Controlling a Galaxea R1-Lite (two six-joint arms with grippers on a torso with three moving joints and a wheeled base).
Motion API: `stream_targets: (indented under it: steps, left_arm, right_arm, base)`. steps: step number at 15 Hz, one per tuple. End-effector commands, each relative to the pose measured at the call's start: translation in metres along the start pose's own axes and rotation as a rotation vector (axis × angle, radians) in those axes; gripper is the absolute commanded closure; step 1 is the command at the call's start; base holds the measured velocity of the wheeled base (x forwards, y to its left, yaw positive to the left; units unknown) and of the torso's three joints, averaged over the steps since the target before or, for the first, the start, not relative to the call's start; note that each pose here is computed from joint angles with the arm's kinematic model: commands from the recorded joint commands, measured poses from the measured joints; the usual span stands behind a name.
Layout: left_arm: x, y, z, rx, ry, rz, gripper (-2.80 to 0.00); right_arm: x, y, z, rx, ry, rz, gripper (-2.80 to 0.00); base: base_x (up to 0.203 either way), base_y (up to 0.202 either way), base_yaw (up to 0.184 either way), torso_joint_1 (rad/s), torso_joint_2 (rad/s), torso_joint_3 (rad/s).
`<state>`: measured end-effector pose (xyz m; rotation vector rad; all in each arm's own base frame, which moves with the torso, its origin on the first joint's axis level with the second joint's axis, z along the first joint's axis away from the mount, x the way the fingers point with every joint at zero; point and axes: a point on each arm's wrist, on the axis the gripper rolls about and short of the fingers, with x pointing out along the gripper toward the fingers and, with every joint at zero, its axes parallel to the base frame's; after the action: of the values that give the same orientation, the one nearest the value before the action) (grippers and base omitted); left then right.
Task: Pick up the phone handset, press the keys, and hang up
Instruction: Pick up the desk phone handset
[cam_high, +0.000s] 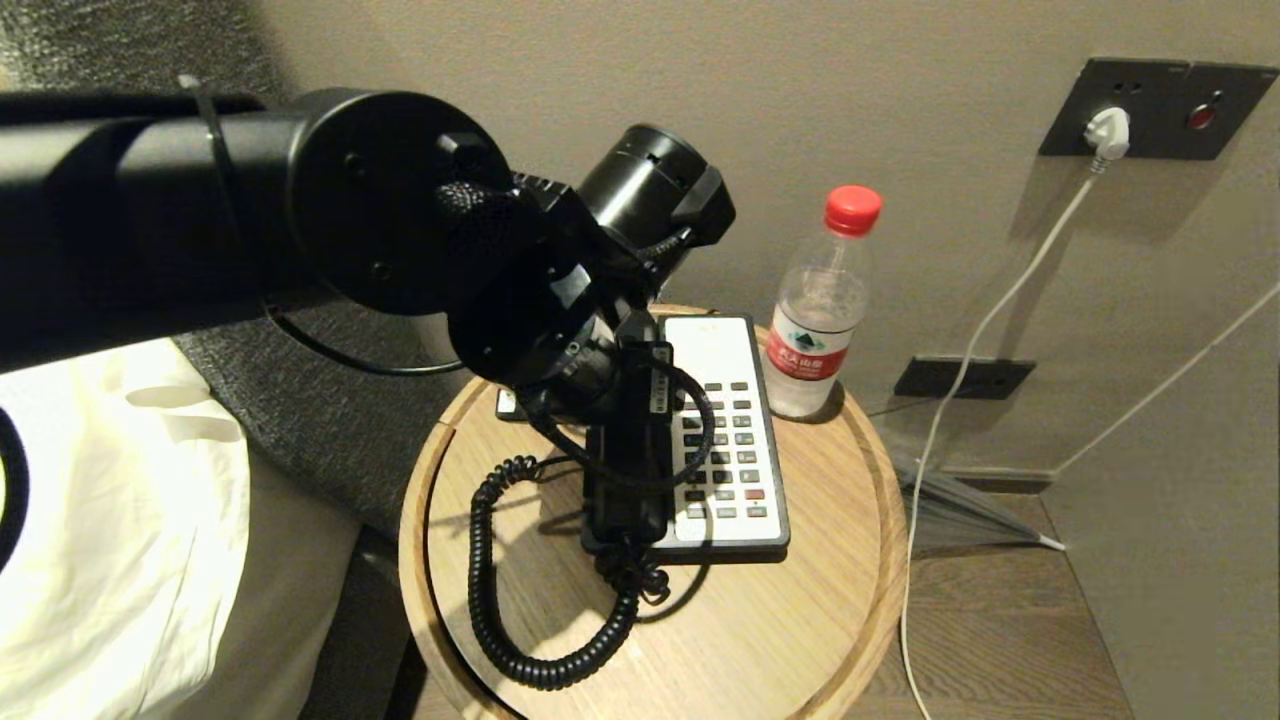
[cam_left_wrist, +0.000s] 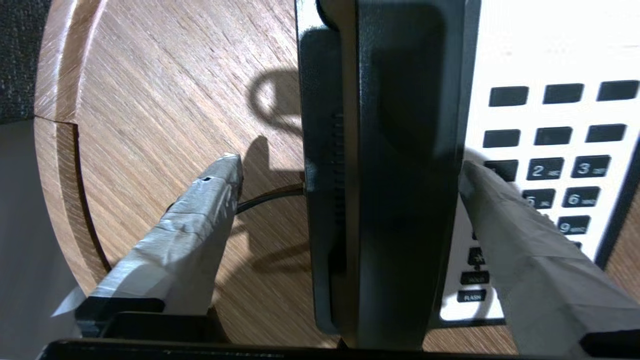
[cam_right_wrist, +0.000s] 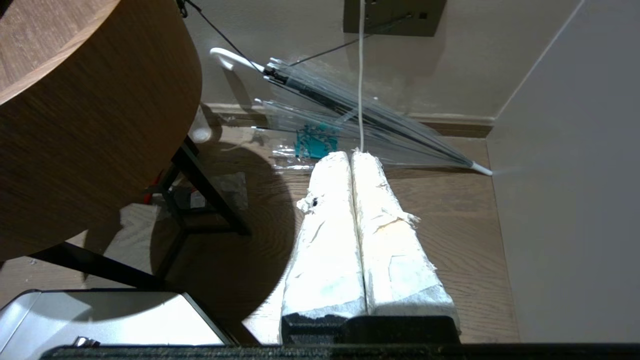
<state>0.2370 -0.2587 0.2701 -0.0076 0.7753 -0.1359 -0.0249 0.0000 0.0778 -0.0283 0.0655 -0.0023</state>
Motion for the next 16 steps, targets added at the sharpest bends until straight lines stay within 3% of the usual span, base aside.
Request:
stream_targets:
  steps: [1, 16]
  left_arm:
    - [-0.008, 0.0, 0.0, -0.003, -0.012, -0.014, -2.8]
    - [0.005, -0.005, -0.002, 0.042, 0.002, 0.001, -2.8]
  right_arm:
    - [0.0, 0.0, -0.001, -0.001, 0.002, 0.0, 0.0]
    - [0.0, 0.0, 0.0, -0.001, 0.002, 0.0, 0.0]
  base:
    - [0.0, 0.0, 0.0, 0.0, 0.0, 0.0]
    - [0.0, 0.0, 0.0, 0.0, 0.0, 0.0]
